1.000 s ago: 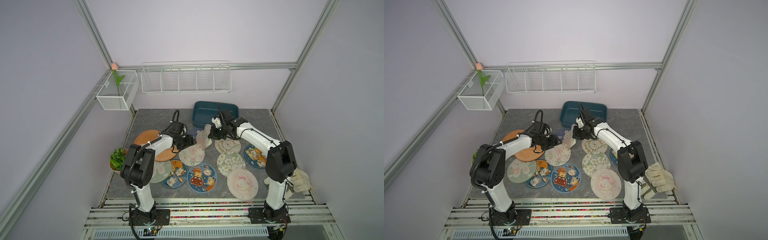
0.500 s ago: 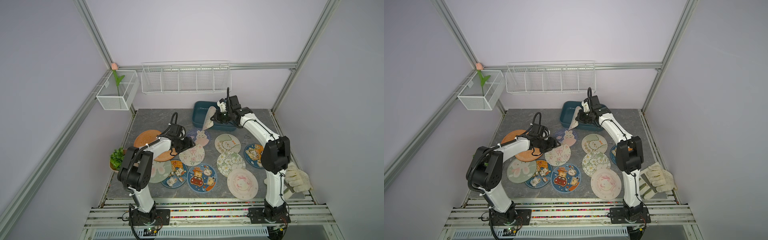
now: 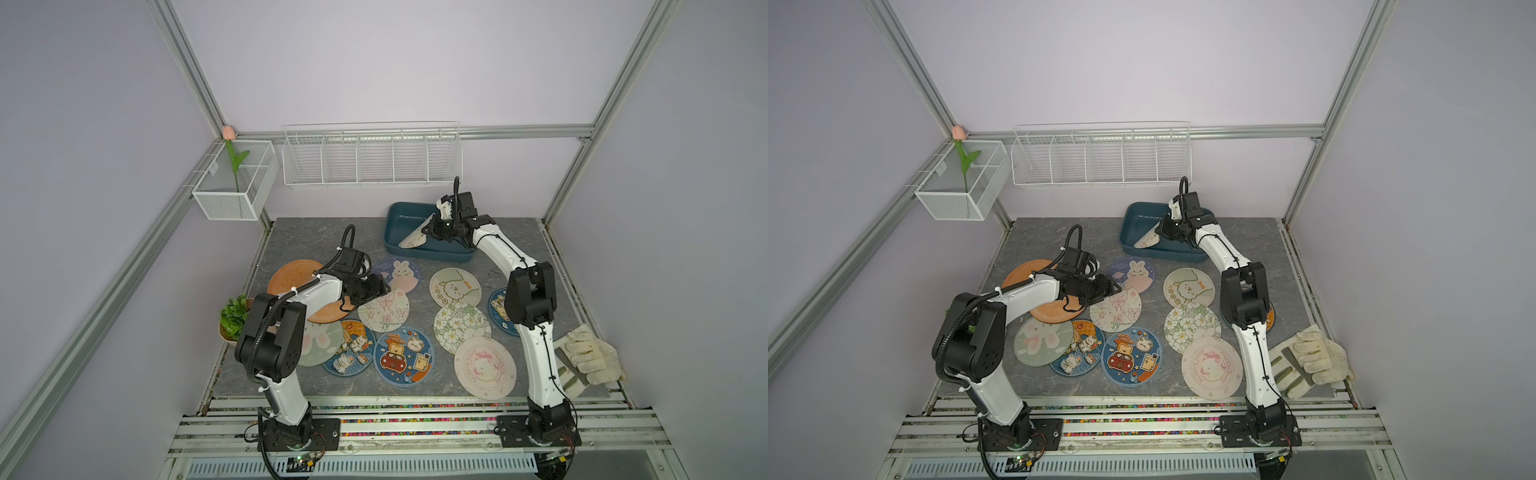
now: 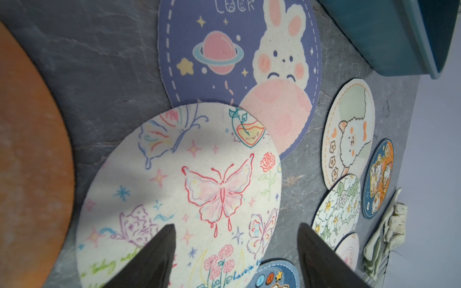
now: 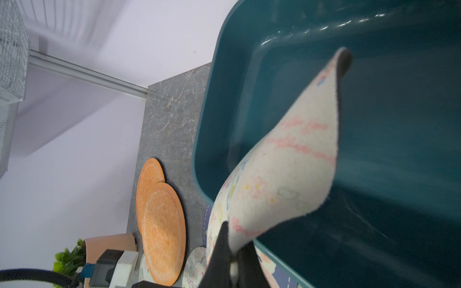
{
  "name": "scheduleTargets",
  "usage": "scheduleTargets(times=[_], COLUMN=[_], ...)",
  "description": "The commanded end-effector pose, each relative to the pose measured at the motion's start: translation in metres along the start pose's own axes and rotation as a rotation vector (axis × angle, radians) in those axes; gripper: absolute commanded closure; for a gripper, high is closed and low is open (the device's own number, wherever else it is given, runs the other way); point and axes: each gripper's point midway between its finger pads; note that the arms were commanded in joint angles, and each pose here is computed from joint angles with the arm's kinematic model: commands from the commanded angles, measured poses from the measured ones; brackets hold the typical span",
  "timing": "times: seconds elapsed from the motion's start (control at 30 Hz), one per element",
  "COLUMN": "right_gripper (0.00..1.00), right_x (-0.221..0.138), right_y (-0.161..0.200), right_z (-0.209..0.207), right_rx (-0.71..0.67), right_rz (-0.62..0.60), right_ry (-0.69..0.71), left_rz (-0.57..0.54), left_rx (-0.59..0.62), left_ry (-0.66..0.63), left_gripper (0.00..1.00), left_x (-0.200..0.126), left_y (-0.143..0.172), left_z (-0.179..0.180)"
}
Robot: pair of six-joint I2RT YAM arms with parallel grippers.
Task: Put the coasters into the storage box
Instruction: Place the coaster in the storage box.
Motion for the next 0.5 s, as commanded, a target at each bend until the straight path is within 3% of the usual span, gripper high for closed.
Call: scheduleTargets(times=[0.0,0.27,0.4,0.47], right_gripper=[0.94,0.91,0.77,0.60], right_x=[0.000,-0.003,-0.013,-0.019], right_y=[-0.019,-0.018,-0.017,-0.018], right_z=[-0.024,-0.088,-0.109,-0.115], right_rx=[0.040,0.120,0.124,0.114], right_rz=[-0.038,-0.017,-0.021,-0.020], right_ry=[0.032,0.228,0.334,0.378], left_rz=[-0.027,-0.025,-0.026,-0.026], left_rx=[0.010,0.014,0.015,0.016], left_ry=[-0.001,-0.009,-0.011,-0.013], left_gripper=[0.23,0.22,0.22,0.22], left_x=[-0.005,-0.003,-0.004,-0.004], left_y=[-0.010,-0.012,-0.012,-0.012], left_z=[-0.003,-0.003,-0.003,-0.002])
Point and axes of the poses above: each gripper's point midway between its finger pads, its own x axis out along the fingers, its own z axis along the line the jaws close on, y = z × x, and after that the axes turned 5 degrees about x, right-handed
